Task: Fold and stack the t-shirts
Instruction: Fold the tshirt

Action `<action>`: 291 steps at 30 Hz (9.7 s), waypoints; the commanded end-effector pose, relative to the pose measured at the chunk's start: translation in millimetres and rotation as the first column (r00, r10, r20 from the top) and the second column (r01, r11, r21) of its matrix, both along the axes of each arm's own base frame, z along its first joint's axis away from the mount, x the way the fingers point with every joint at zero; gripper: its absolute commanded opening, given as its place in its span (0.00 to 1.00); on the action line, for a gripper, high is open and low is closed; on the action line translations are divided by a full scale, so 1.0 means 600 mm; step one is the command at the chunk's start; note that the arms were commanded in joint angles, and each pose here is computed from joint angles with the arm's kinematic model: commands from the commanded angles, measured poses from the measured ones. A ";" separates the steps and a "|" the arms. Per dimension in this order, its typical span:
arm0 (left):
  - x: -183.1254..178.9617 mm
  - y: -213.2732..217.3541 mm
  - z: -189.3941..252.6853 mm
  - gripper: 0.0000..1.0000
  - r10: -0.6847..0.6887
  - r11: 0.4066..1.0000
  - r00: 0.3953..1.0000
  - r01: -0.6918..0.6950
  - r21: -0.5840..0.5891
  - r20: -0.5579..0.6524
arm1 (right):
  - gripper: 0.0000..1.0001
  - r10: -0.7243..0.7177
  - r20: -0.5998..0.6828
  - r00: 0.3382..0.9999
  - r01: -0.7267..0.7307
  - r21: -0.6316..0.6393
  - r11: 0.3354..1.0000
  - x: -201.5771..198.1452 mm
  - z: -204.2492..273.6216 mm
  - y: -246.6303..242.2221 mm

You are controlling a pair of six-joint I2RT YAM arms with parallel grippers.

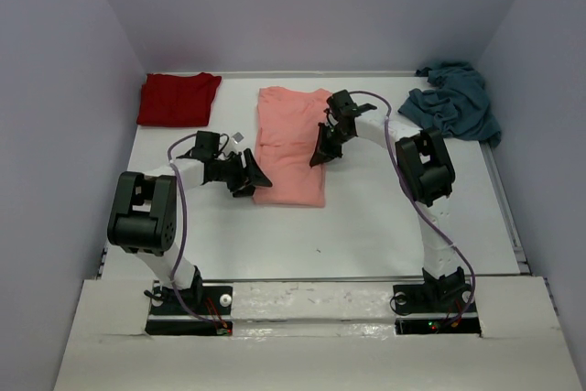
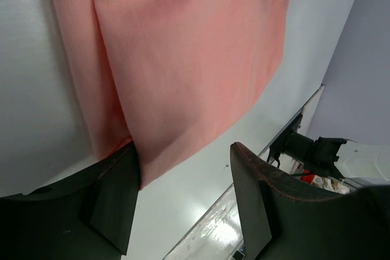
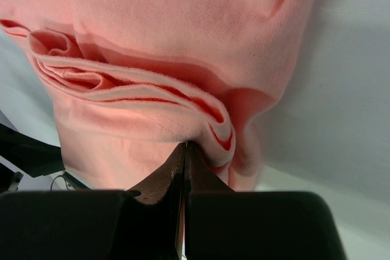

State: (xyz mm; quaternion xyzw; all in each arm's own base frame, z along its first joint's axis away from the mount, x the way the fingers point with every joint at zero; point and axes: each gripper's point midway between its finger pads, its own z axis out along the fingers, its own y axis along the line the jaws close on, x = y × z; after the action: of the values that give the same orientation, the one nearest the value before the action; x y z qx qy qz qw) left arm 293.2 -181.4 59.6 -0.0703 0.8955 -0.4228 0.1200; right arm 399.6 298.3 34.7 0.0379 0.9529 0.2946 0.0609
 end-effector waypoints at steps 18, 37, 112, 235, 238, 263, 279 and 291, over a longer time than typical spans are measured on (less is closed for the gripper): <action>-0.070 0.021 -0.018 0.69 -0.127 0.988 0.979 0.140 0.070 -0.157 | 0.00 0.018 0.025 1.000 -0.018 0.008 1.000 0.010 -0.001 0.009; -0.041 0.044 0.014 0.71 -0.104 0.982 0.988 0.120 0.147 -0.112 | 0.13 0.042 0.045 0.998 -0.043 0.009 0.999 0.012 0.015 0.009; -0.047 0.048 -0.045 0.75 0.011 0.991 0.993 0.004 0.136 -0.115 | 0.00 -0.079 -0.104 0.991 0.087 0.069 0.994 -0.197 -0.031 -0.036; -0.098 -0.007 -0.048 0.00 -0.008 0.986 0.992 0.029 0.164 -0.124 | 0.00 0.021 -0.059 0.998 -0.020 0.013 1.000 -0.224 0.081 -0.064; -0.086 -0.010 -0.021 0.00 -0.011 0.987 0.995 0.026 0.161 -0.095 | 0.00 0.020 -0.049 0.999 -0.019 0.022 1.000 -0.222 0.091 -0.062; 0.035 -0.031 0.110 0.00 0.015 0.985 0.999 -0.022 0.170 0.044 | 0.00 0.023 0.140 0.990 -0.022 -0.006 1.000 -0.109 0.199 -0.087; 0.161 -0.028 0.160 0.00 0.079 0.984 0.990 -0.096 0.148 0.113 | 0.00 0.031 0.187 0.982 -0.033 0.005 0.999 -0.016 0.207 -0.075; 0.217 -0.019 0.174 0.00 0.093 0.983 0.987 -0.113 0.144 0.133 | 0.00 0.030 0.226 0.974 -0.034 0.017 0.999 0.064 0.222 -0.076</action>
State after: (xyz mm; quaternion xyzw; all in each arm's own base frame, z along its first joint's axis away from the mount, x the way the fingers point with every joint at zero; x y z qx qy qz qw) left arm 411.8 -195.1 146.4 -0.0874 0.9167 -0.3416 0.1881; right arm 426.1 252.4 150.4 0.0049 0.9430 0.2992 0.1454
